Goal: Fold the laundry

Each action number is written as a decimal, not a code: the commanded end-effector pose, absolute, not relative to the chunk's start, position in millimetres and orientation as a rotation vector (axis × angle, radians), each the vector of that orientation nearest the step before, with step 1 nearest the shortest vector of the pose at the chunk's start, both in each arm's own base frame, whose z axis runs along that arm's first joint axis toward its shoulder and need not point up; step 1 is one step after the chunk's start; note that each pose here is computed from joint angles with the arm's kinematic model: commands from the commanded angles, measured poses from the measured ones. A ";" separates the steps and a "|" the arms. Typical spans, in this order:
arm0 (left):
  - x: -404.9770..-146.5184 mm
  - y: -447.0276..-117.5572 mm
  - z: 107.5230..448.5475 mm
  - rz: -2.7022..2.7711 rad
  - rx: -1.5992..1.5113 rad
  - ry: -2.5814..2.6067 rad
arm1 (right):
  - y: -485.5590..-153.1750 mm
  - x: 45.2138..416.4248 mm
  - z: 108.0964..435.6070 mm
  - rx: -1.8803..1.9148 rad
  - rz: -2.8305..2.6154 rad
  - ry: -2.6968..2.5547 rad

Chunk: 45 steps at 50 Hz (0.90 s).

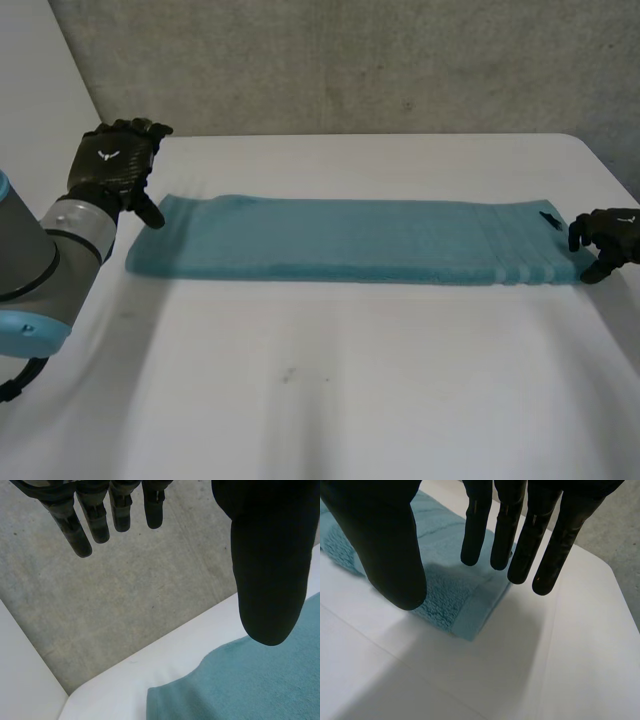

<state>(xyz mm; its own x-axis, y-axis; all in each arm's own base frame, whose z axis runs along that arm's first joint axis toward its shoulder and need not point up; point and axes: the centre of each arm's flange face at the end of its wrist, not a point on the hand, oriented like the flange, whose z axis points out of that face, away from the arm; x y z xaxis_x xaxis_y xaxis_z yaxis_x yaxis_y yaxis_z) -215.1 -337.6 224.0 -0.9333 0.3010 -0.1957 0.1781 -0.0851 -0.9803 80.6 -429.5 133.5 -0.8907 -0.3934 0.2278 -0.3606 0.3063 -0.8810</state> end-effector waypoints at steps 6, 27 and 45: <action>-215.2 -337.6 221.7 2.184 -0.542 -2.065 | -435.2 78.3 120.3 -0.722 -1.663 2.531; -213.7 -336.0 220.4 2.179 -0.540 -2.074 | -460.0 13.7 129.8 -0.589 -1.877 2.702; -212.8 -335.1 223.5 2.189 -0.536 -2.068 | -474.5 79.0 246.2 -0.779 -2.311 2.383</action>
<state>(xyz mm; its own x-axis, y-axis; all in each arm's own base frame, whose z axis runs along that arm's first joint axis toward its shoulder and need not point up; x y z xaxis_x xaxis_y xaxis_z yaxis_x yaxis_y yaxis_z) -213.0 -335.4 222.8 -0.9347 0.2975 -0.1947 0.1779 -0.0828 -0.9806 -10.8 -482.6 202.4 -0.8683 -0.0207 0.4955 -0.4912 0.1745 -0.8534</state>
